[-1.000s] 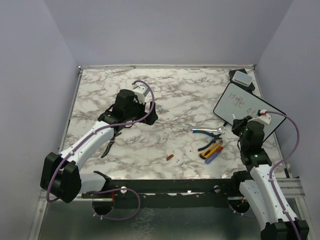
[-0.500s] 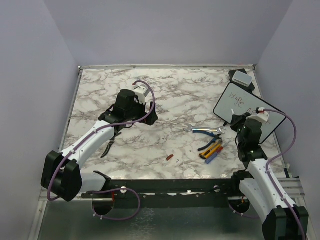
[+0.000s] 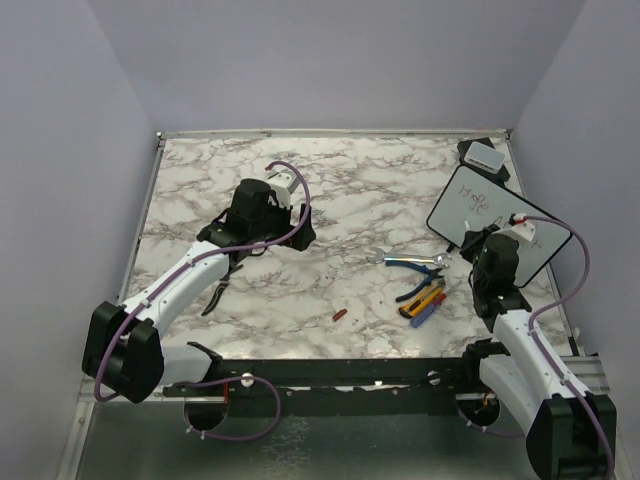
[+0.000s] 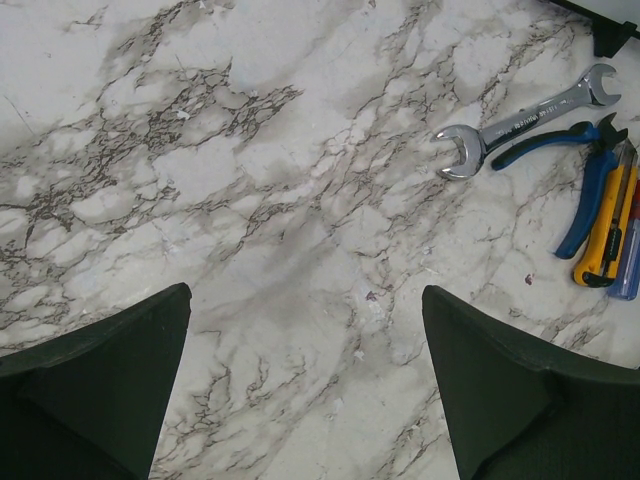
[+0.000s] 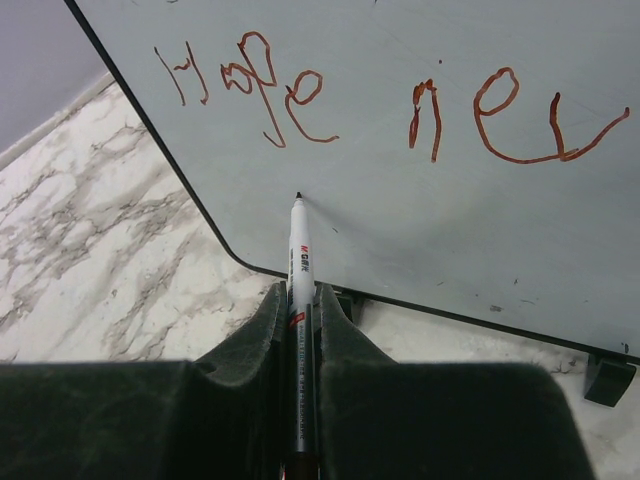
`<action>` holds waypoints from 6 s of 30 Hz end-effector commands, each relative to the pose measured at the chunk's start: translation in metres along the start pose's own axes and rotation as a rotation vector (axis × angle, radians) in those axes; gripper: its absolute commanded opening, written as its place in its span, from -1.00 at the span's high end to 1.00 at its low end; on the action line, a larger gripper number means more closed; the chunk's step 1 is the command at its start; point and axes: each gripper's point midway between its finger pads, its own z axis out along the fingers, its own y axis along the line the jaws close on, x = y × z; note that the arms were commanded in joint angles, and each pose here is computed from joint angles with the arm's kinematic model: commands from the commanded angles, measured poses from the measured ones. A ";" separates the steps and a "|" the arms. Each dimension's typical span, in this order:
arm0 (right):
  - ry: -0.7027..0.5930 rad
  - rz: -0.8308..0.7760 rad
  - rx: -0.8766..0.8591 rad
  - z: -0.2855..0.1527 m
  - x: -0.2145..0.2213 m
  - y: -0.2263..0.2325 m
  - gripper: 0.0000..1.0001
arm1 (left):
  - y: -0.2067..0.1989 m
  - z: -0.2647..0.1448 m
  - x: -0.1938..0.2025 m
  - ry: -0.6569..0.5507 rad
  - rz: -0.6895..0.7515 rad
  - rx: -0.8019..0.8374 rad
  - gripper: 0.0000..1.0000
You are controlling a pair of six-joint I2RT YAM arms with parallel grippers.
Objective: Write a sentence on the whiteboard
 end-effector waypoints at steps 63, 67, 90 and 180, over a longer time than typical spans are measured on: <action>0.043 0.040 -0.058 0.004 0.013 0.010 0.99 | 0.000 -0.006 -0.007 -0.031 0.011 0.000 -0.98; 0.024 0.040 -0.035 0.005 0.010 0.006 0.99 | 0.001 -0.006 -0.006 -0.030 0.010 -0.003 -0.98; 0.028 0.038 0.005 0.012 0.015 0.000 0.99 | 0.000 -0.007 -0.007 -0.033 0.011 0.000 -0.98; 0.053 -0.023 0.131 0.002 0.017 -0.027 0.99 | -0.003 -0.009 -0.009 -0.042 0.012 0.011 -0.98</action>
